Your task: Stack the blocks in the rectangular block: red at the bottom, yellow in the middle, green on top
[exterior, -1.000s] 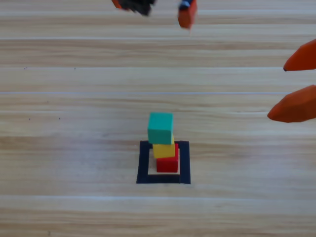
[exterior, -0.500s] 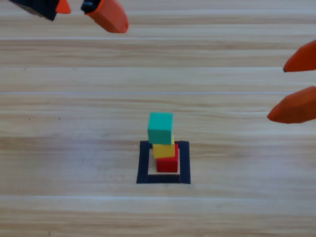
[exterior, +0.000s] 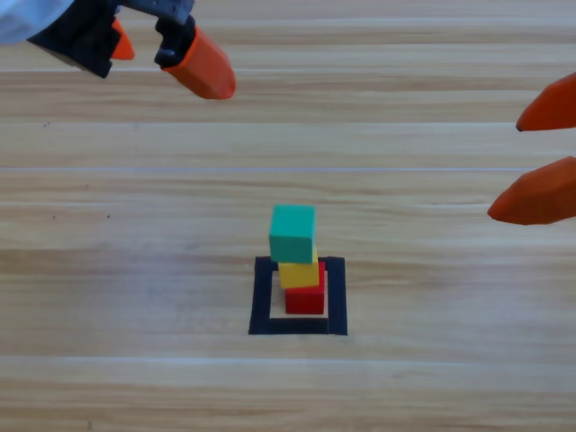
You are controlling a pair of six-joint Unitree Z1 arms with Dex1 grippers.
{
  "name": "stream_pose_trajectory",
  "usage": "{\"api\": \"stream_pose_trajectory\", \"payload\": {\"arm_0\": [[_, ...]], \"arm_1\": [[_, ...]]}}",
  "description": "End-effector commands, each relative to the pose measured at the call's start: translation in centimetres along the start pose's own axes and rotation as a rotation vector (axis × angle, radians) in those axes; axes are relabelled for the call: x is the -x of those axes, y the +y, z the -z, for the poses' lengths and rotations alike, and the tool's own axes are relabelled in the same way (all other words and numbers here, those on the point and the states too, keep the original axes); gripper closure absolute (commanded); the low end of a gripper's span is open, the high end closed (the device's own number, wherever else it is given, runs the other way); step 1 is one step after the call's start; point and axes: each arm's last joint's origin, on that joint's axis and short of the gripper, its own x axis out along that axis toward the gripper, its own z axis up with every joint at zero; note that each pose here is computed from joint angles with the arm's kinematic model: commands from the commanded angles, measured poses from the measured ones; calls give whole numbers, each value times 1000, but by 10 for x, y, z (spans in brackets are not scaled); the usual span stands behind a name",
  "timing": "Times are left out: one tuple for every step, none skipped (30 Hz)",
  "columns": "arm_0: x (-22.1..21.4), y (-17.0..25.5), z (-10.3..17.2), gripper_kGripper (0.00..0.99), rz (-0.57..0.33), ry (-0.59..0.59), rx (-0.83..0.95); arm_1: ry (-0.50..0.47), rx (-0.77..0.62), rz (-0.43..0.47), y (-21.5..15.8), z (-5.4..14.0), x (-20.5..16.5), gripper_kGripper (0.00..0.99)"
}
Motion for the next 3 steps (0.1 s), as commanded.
{"api": "stream_pose_trajectory", "payload": {"arm_0": [[10, 7, 4, 0, 12, -24, 15], [10, 7, 4, 0, 12, -24, 15], [10, 7, 4, 0, 12, -24, 15]], "arm_1": [[58, -26, 6, -11, 1, -16, 11], [59, -27, 5, -11, 1, -17, 11], [59, -27, 5, -11, 1, -17, 11]]}}
